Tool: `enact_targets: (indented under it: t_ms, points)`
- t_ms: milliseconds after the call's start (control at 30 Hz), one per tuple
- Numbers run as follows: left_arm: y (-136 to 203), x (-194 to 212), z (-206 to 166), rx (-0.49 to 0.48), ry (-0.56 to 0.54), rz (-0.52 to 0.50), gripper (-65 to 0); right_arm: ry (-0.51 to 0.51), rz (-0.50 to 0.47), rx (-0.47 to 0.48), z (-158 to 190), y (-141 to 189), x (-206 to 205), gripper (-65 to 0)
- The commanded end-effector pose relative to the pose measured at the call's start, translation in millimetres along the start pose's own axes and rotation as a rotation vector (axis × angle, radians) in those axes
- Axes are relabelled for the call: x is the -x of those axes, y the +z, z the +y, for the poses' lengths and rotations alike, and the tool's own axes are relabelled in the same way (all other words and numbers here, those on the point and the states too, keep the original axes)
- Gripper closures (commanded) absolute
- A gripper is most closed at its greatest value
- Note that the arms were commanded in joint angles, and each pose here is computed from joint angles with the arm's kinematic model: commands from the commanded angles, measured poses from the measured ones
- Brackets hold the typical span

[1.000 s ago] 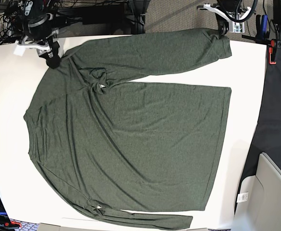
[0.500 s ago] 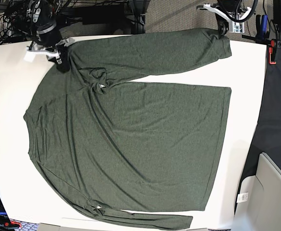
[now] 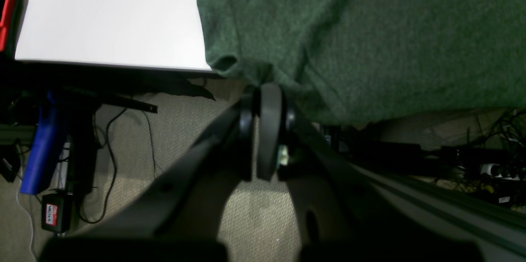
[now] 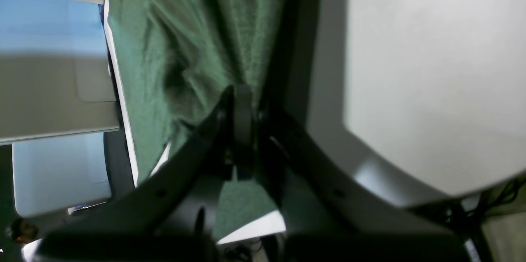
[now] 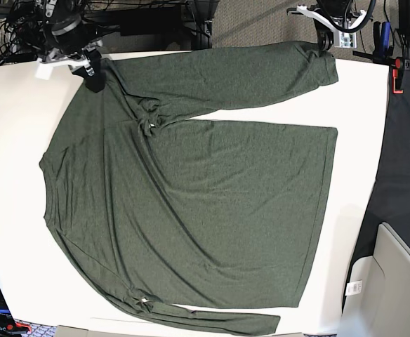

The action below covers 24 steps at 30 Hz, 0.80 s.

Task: Fold the T-shirt properly
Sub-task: 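Lift both shoulders and drag the shirt toward the robot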

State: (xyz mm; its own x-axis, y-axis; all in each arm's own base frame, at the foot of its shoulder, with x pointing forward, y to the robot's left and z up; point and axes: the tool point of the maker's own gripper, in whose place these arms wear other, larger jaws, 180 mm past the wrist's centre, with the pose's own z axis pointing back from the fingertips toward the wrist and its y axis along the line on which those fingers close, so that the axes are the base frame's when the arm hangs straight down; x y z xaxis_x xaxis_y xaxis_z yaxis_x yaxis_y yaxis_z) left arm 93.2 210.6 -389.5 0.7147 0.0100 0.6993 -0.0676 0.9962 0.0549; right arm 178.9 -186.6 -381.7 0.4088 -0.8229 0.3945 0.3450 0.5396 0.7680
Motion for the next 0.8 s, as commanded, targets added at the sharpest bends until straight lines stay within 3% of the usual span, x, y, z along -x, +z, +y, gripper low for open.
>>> enact_targets:
  t_ms: [0, 267, 567, 767]
  points:
    - [4, -7, 3, -0.006, -0.005, -0.030, 0.0, 0.034, -0.049, -0.020, 8, 10, -17, -1.1]
    - [13, -15, 4, -0.006, -0.017, -0.094, 0.0, 0.088, -0.147, 0.001, 3, 54, -63, -1.1]
    - [23, -16, 3, -0.002, -0.024, -0.099, 0.0, 0.103, -0.134, 0.002, -4, 80, -69, -1.1]
    - [27, -32, 3, -0.002, -0.027, -0.185, 0.0, 0.087, -0.128, 0.000, -6, 85, -68, -1.1]
